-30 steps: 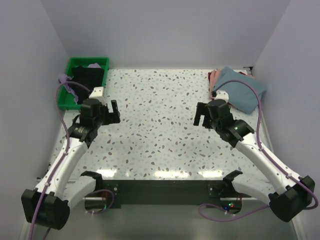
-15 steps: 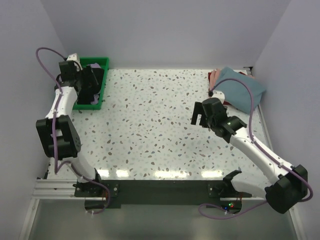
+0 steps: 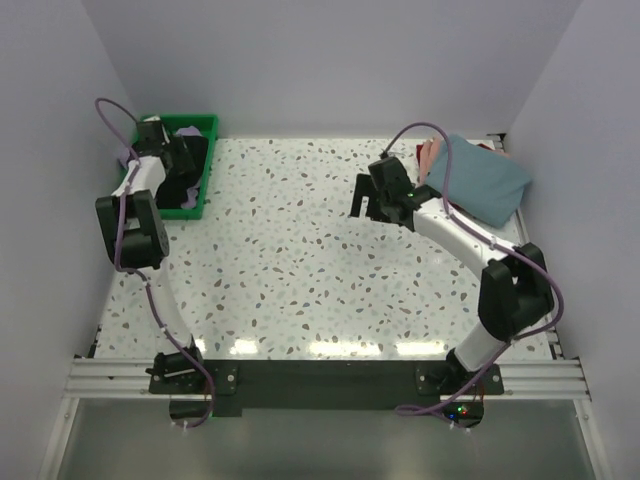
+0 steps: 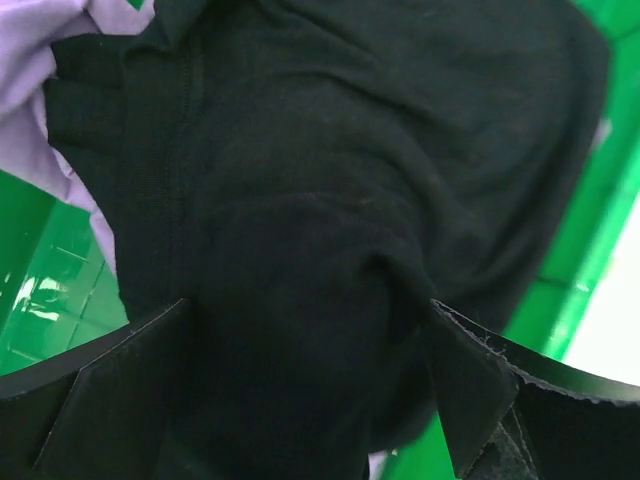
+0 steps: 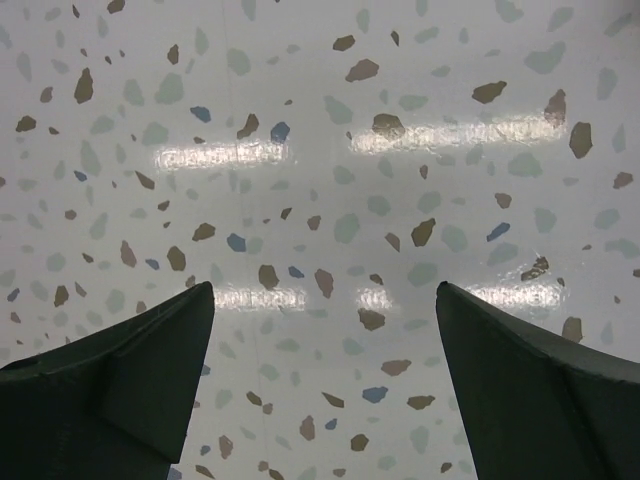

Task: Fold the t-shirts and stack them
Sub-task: Grab the tshirt from the pile

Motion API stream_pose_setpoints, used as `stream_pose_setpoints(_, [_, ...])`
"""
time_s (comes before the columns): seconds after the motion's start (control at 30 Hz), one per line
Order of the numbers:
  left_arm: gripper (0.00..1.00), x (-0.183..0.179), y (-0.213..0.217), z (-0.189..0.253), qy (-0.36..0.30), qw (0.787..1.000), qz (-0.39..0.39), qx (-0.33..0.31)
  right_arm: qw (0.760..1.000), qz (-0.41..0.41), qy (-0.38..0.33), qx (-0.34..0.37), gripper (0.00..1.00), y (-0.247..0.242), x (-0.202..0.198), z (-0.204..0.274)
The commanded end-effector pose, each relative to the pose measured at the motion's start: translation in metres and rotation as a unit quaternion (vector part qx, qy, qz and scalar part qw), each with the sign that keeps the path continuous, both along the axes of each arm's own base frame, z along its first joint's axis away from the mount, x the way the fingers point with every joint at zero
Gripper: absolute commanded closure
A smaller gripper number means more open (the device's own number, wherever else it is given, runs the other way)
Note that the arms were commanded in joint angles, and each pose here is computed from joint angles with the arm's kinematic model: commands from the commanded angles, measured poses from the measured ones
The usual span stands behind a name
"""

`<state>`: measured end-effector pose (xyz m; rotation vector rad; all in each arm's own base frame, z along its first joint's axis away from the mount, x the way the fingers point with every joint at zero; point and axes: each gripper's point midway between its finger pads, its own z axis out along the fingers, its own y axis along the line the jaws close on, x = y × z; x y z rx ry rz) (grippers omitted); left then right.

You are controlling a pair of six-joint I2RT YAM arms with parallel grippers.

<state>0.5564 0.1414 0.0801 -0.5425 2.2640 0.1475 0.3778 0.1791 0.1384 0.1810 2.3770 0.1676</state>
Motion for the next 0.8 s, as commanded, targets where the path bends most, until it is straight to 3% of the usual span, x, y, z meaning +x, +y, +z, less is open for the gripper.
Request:
stream_pose_setpoints(0.0, [0.0, 0.02, 0.021, 0.011, -0.023, 0.999, 0.016, 0.043, 0.998, 0.002, -0.021, 0.056, 0.05, 0.022, 0.03, 0.018])
stream_pose_setpoints(0.03, [0.01, 0.025, 0.024, 0.015, -0.028, 0.998, 0.019, 0.045, 0.998, 0.004, -0.015, 0.057, 0.05, 0.023, 0.032, 0.014])
stream_pose_setpoints(0.1, [0.11, 0.027, 0.022, 0.002, -0.011, 0.999, 0.008, 0.043, 0.998, 0.002, -0.007, 0.058, 0.05, 0.025, 0.038, 0.011])
stream_pose_setpoints(0.17, [0.3, 0.033, 0.023, 0.009, -0.021, 0.999, 0.007, 0.042, 0.998, 0.005, -0.008, 0.062, 0.06, 0.028, 0.042, 0.013])
stream_pose_setpoints(0.27, [0.48, 0.035, 0.023, 0.025, -0.042, 0.998, 0.016, 0.043, 0.998, 0.008, -0.004, 0.06, 0.06, 0.028, 0.044, 0.011])
stream_pose_setpoints(0.33, [0.52, 0.036, 0.023, 0.045, -0.063, 0.997, 0.02, 0.043, 0.998, 0.01, -0.002, 0.061, 0.06, 0.029, 0.044, 0.01])
stream_pose_setpoints(0.43, [0.74, 0.036, 0.022, 0.073, -0.093, 0.994, 0.025, 0.043, 0.998, 0.013, -0.002, 0.065, 0.06, 0.031, 0.043, 0.009])
stream_pose_setpoints(0.77, [0.99, 0.025, 0.018, 0.2, -0.21, 0.975, 0.013, 0.078, 0.997, 0.014, -0.013, 0.078, 0.07, 0.028, 0.032, 0.011])
